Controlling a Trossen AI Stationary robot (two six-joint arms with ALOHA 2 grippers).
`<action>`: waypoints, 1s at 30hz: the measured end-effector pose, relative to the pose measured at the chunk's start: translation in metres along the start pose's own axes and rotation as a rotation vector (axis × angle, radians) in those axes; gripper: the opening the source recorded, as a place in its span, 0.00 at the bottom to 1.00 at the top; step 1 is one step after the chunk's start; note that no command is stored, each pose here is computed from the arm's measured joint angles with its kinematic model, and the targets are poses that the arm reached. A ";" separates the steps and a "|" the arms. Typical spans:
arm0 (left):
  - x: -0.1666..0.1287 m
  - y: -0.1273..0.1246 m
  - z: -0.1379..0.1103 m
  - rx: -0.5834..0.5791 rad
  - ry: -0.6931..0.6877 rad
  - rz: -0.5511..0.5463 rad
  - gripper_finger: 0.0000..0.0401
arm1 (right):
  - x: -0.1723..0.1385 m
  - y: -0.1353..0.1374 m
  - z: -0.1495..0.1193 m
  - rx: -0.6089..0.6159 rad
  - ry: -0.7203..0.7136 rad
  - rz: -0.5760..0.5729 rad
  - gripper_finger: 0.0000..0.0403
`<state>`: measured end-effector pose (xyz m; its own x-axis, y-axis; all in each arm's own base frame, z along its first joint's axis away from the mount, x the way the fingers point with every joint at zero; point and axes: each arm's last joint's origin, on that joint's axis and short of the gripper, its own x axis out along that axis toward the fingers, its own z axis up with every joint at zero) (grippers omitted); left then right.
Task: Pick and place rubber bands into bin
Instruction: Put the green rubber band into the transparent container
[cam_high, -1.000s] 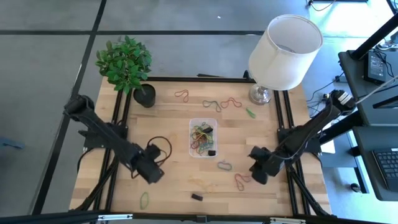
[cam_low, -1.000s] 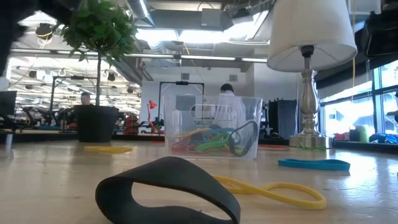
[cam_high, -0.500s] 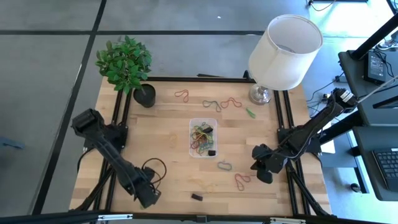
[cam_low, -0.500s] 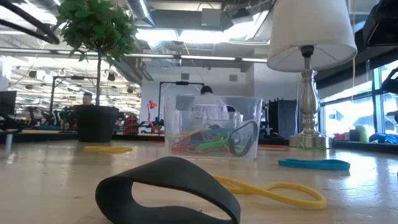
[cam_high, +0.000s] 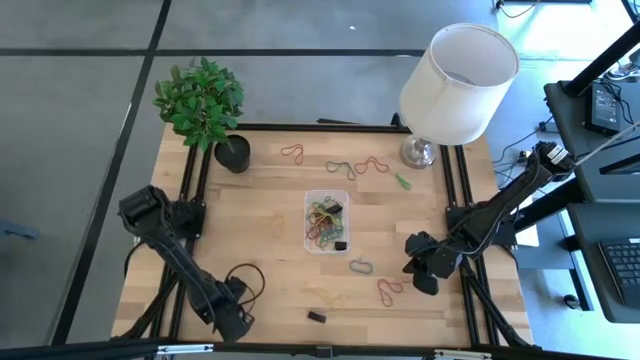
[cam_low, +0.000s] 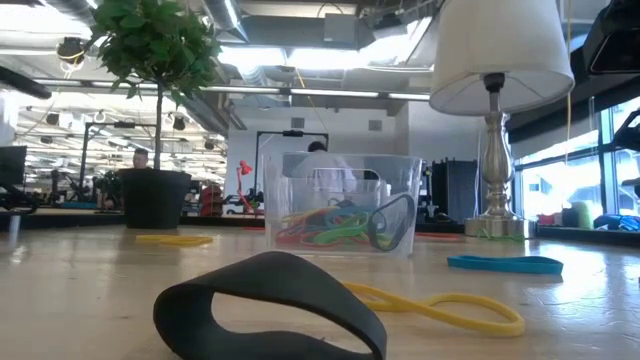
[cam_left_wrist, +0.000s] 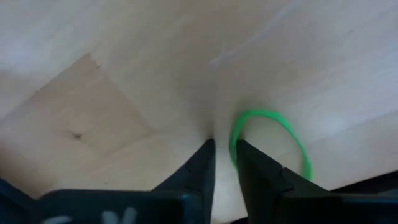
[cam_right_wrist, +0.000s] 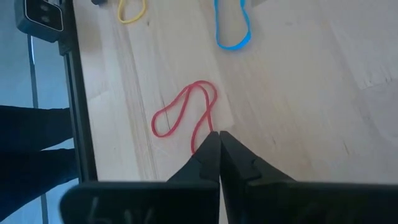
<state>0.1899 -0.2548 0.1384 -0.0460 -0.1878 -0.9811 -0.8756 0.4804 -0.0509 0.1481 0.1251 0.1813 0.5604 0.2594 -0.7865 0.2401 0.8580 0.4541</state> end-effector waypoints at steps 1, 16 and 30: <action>0.002 -0.001 0.000 0.003 0.004 0.005 0.12 | 0.000 0.000 0.000 -0.001 0.000 0.000 0.00; -0.046 -0.027 0.015 0.013 -0.196 -0.146 0.01 | 0.000 0.000 0.000 -0.024 -0.004 0.004 0.00; -0.162 -0.073 0.149 0.511 -0.620 -0.252 0.01 | 0.000 -0.001 0.004 -0.014 -0.097 -0.040 0.00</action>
<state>0.3334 -0.1320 0.2729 0.5248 0.0920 -0.8462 -0.4924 0.8438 -0.2136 0.1512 0.1229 0.1825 0.6244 0.1811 -0.7598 0.2532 0.8733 0.4162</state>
